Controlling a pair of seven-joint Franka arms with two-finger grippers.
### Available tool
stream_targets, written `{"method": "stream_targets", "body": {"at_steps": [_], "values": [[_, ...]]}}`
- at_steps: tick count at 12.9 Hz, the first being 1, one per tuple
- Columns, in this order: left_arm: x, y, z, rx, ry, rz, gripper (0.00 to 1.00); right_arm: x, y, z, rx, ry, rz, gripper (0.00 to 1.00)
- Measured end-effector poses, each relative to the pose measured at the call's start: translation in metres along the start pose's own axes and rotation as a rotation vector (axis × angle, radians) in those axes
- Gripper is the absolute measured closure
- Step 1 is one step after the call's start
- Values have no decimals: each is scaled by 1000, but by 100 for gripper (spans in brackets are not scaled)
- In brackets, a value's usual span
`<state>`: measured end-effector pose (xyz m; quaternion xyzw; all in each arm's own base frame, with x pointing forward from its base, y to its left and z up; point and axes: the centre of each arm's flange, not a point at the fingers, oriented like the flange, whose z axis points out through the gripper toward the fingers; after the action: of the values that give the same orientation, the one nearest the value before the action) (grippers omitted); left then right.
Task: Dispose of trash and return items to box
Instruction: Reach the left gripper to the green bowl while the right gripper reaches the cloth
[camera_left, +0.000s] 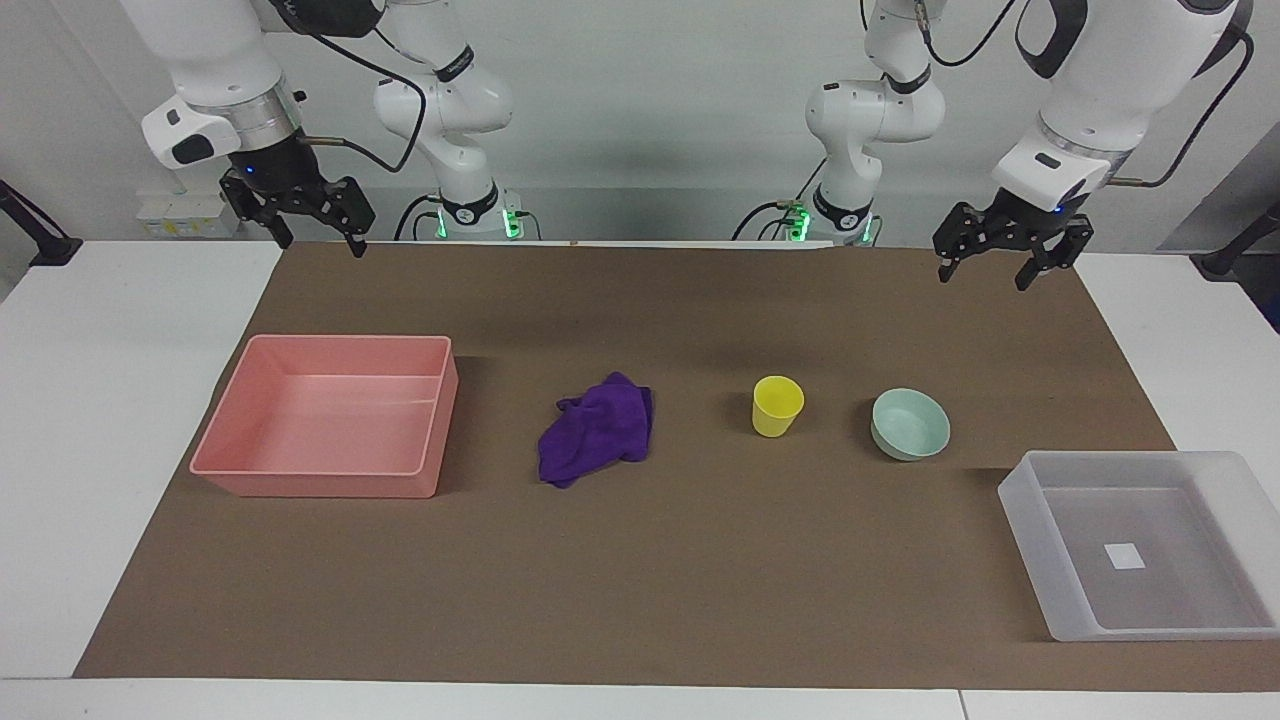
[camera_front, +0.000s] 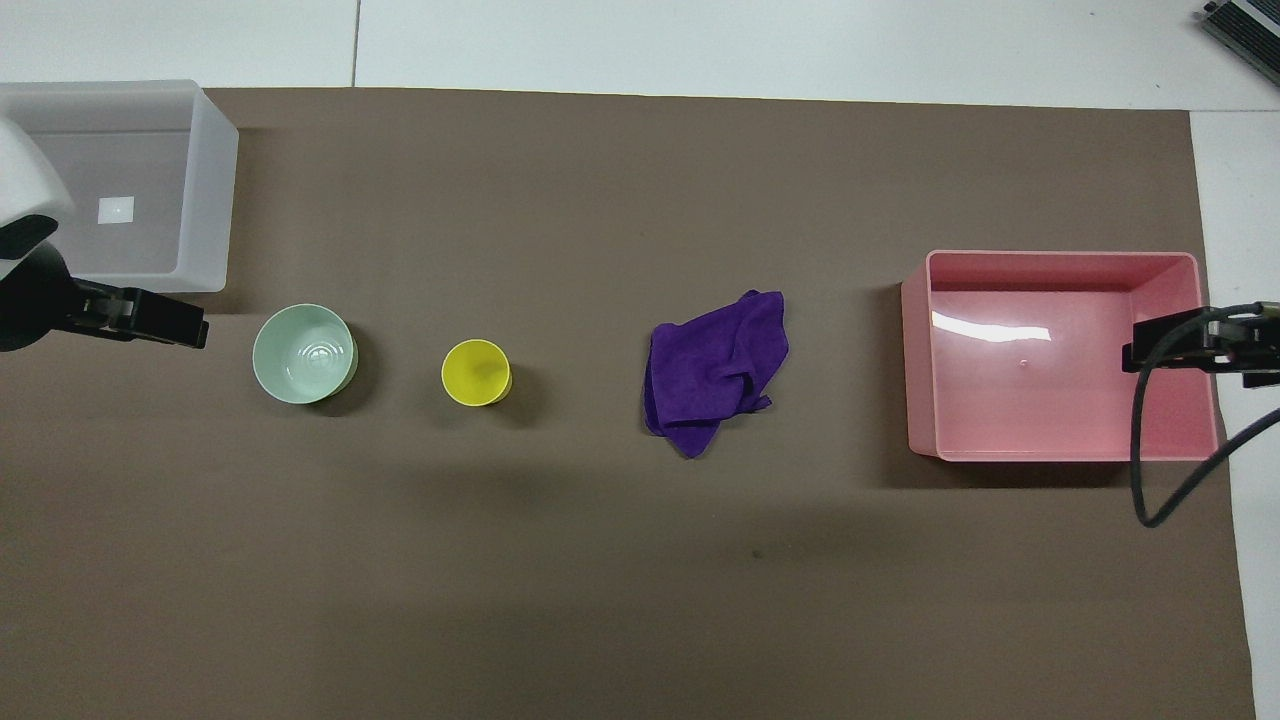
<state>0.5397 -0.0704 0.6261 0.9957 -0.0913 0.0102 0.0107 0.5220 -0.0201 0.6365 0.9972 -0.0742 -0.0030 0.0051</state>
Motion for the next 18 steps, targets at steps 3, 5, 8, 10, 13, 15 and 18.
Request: {"method": "stream_targets", "body": {"at_steps": [3,5,8,10,13,15,18], "values": [[0,0,0,0,0,0,0,0,0,0,0,4,0,0],[0,0,0,0,0,0,0,2,-1,-2,2,19,-2,0],[1,0,-1,1,11,0,0,2,-2,-4,3,29,-2,0],[3,-4,1,1,21,-6,0,2,-4,-4,3,29,-6,0],[10,-16,27,3,42,-27,0,1,-14,-3,2,30,-24,0],[17,-31,62,5,50,-53,0,1,-35,-2,4,54,-42,0],[30,-50,109,6,55,-83,0,1,-90,16,16,103,-83,0]]}}
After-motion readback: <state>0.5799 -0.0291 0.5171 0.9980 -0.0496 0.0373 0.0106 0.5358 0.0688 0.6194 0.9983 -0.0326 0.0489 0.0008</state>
